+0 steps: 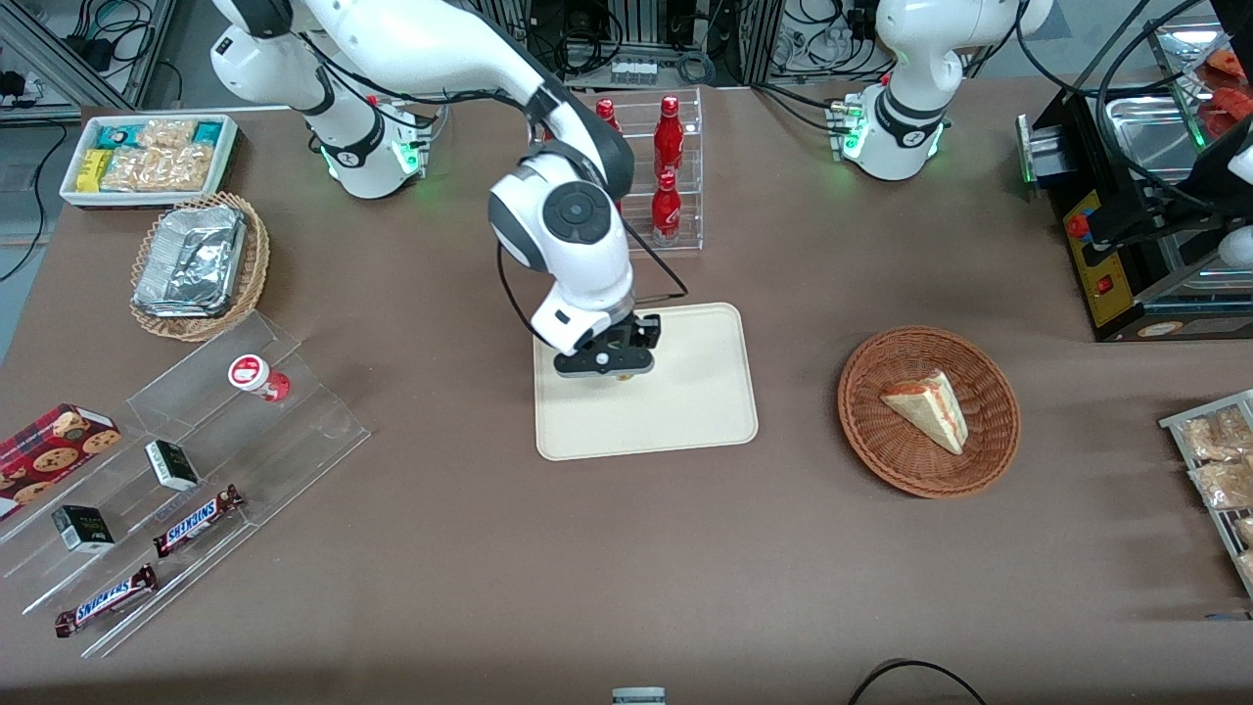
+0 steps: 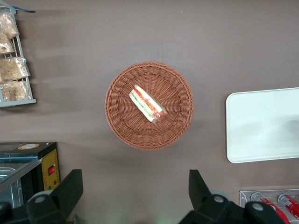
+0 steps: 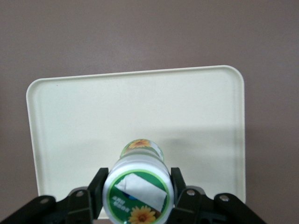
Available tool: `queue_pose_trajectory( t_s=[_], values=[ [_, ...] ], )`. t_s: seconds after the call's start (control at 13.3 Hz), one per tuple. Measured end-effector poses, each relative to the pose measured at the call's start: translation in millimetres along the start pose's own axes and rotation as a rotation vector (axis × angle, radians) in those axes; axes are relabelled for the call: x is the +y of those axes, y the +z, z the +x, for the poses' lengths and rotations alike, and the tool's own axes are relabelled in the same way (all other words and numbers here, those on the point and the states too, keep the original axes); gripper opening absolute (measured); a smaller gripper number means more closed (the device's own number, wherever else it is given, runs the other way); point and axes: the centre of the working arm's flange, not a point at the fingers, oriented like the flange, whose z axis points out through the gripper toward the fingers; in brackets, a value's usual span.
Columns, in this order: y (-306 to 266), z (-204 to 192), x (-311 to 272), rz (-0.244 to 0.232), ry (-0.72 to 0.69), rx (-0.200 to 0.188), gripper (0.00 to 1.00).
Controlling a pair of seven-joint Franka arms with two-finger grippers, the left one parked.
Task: Place green gum on tray
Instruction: 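Lift the container and carry it over the cream tray, then lower the container onto the tray and open the right gripper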
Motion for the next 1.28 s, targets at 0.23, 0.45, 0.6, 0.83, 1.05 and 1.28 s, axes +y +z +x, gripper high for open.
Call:
queue_pose_trajectory(
  t_s=[0.23,0.45,0.6,0.83,1.05,1.28],
  values=[
    [38,-2,-5,-0.004,0.003,0.008,0.59],
    [65,-8,-12,-0.005,-0.003,0.014,0.59],
    [75,-15,-17,-0.011,-0.014,0.009,0.59],
    [86,-21,-21,-0.020,-0.016,0.003,0.59],
    [98,-21,-21,-0.027,-0.015,-0.001,0.59],
    [102,-21,-20,-0.029,-0.014,-0.002,0.64]
  ],
)
